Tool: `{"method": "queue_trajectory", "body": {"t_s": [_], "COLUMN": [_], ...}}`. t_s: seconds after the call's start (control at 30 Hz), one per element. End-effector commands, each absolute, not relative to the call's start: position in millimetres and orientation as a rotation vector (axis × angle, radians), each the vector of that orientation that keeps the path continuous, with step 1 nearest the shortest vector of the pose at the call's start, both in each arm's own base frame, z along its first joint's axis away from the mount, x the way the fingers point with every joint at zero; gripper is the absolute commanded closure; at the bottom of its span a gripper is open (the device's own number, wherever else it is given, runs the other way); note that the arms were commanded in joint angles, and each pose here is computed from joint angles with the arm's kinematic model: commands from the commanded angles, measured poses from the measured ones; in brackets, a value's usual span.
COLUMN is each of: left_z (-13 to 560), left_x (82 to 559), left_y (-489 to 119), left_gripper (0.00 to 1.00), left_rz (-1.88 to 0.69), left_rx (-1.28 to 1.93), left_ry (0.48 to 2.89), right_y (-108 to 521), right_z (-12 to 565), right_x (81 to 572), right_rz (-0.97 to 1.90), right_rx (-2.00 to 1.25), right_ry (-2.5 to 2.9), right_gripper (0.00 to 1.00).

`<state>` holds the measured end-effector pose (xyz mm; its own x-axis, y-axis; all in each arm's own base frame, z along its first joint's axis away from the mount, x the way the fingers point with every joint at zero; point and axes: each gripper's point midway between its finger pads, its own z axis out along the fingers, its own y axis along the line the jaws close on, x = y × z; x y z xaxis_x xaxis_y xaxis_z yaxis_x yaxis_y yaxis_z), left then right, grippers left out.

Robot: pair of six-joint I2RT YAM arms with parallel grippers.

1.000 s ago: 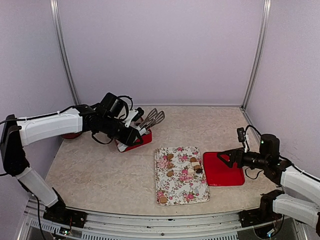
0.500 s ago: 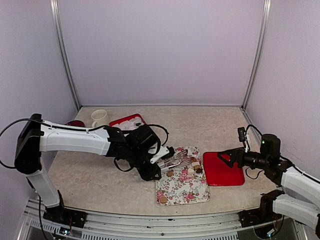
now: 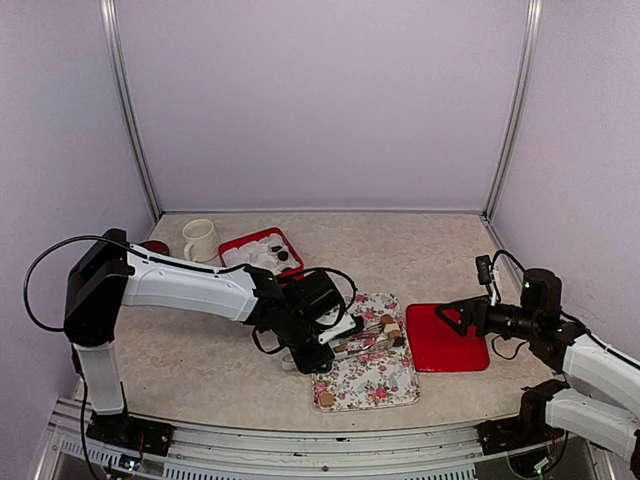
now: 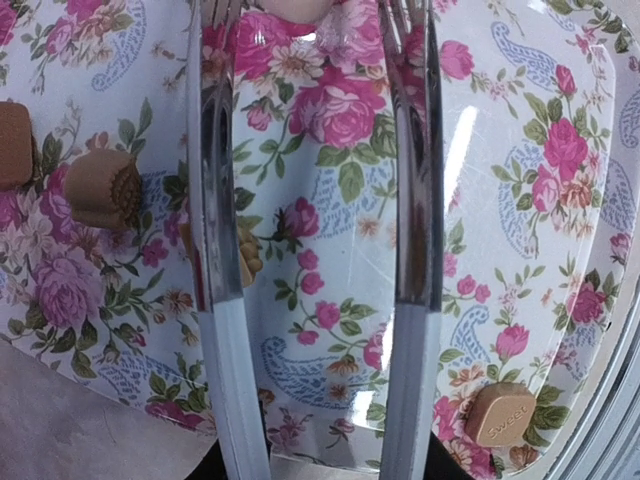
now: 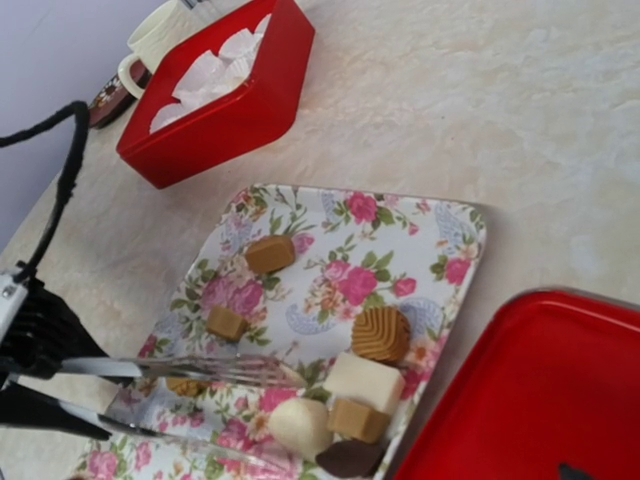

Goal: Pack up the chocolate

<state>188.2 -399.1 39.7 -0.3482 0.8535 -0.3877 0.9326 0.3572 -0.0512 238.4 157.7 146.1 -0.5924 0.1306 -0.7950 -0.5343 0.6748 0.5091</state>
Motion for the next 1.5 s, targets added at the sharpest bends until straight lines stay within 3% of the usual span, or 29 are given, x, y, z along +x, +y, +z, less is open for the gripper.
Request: {"method": "queue_trajectory", "body": {"t_s": [0.0,0.43,0.7,1.47], "left_z": [36.6,32.2,31.1,101.2], "left_x": [190.3,193.2,192.3,221.2], "left_y": [-404.5,-406.9,-400.3,-356.4], "left_gripper": [0.62,0.63,0.7,0.76], "left_rz": [-0.345,-0.278,-0.257,-0.463], "left_rx": [1.623,1.653,1.662,1.357], "left_ry": [2.303,2.318,2.325,2.293], "right_y": [153.0,152.8,152.6,153.0], "right_z": [143.1,142.8,142.0,141.6], "right_x": [239.2,239.0,238.9,239.4], "right_rz": [0.932,0.931,0.929,0.933], "right_rx": [-0.305,-0.304,-0.305,-0.304], "right_ry": [2.01,2.01,2.01,2.014], "right_gripper": [0.0,0.0,0.0,0.0]}}
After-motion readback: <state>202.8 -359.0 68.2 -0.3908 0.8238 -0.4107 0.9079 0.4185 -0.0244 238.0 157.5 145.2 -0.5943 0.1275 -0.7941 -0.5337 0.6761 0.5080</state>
